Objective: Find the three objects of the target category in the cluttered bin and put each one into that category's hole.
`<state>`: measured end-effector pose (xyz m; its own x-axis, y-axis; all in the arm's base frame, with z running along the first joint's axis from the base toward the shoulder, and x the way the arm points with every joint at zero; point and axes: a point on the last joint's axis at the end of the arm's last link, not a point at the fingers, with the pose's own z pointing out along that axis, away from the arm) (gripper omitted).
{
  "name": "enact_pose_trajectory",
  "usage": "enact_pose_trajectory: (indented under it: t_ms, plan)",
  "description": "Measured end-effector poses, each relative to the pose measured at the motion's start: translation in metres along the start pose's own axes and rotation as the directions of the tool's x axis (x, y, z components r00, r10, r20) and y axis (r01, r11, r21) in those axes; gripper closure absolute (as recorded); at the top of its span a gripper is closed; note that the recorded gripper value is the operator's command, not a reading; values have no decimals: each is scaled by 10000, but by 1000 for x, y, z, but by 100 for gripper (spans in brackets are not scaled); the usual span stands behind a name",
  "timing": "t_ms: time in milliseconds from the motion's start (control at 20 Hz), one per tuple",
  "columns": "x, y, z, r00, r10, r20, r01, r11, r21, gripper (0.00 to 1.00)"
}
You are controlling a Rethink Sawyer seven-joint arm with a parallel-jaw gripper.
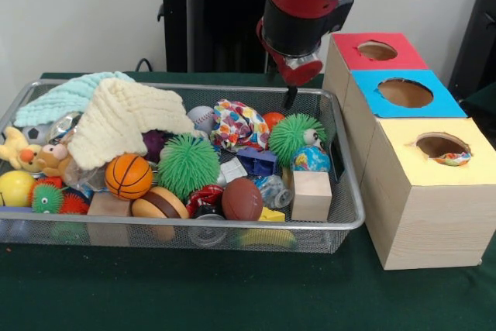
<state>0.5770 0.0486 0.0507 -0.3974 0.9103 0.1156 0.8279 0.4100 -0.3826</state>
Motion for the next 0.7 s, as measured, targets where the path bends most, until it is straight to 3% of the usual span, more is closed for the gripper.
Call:
enact_pose_trajectory:
  t_ms: [350,700]
  plan:
    - [-8,-2,25,9997,98,229,-100,9999,82,0]
    - [-23,-13,58,9940,3,1095,-35,9996,286,0]
